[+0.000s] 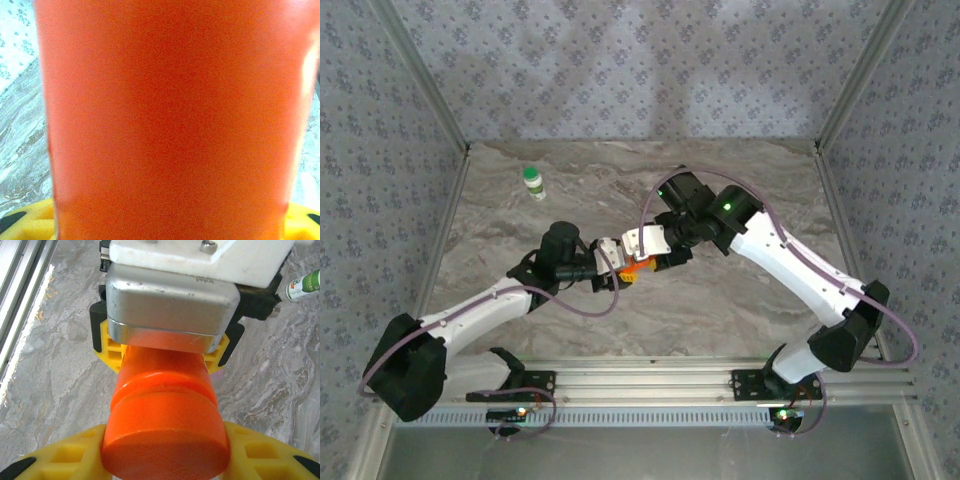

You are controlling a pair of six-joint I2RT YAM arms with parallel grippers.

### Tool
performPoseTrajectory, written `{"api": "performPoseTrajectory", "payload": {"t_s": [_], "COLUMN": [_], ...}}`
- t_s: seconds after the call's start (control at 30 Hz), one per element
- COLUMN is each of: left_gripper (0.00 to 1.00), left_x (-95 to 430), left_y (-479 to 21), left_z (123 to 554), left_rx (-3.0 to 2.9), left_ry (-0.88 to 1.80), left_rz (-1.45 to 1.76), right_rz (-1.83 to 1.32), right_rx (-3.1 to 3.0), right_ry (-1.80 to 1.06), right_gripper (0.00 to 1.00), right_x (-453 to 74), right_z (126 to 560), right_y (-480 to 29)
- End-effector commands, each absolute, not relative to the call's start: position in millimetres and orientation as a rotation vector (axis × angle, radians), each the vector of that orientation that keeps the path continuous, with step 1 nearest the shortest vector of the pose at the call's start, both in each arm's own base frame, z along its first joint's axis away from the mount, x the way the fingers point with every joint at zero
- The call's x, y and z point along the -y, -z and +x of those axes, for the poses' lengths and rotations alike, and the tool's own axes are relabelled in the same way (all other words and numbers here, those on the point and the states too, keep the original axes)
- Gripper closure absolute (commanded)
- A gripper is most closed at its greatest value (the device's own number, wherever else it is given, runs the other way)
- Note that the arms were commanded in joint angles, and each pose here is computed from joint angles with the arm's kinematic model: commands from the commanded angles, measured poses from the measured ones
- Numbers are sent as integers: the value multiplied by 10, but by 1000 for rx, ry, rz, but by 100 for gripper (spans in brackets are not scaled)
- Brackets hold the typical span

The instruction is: Sort the pills into containers

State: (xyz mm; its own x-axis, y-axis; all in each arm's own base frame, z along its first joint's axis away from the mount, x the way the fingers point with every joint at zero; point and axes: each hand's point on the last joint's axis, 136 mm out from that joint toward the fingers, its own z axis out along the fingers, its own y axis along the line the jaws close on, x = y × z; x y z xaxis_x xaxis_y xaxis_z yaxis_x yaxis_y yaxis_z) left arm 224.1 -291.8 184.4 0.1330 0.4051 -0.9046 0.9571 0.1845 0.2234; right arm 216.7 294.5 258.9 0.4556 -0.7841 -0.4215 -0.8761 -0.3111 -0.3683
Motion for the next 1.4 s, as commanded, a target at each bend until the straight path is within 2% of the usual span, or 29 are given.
{"api": "performPoseTrajectory", "payload": {"t_s": [0.0,0.2,0.5,0.77,0.9,1.07,1.37], "left_gripper": [100,100,100,100,100,100,100], "left_x": [3078,3085,3117,3126,3127,3115,3128], "left_y": [-2751,-2760,-2701,-2650,-2653,-2631,-2625], "left_z": [2335,2343,2293,2327,2309,2228,2257], "left_rx": [-1176,-1194,-1218,-1248,-1237,-1165,-1133], "left_ry": [700,727,843,875,898,863,708], "left_rz": [1280,1286,1357,1381,1390,1414,1409], "right_rz": [-2348,-2419,-2432,-2506,-2522,-2444,-2276], "right_rx": [-1389,-1347,-877,-738,-733,-940,-1477], "right_ry": [-448,-252,82,182,86,-303,-562], "right_gripper": [97,97,99,100,100,99,100], "right_x": [-2984,-2922,-3032,-3049,-3055,-3062,-3139], "right_z": [1744,1797,1772,1706,1590,1406,1462], "right_y": [-2230,-2011,-2039,-2026,-2070,-2301,-2304]}}
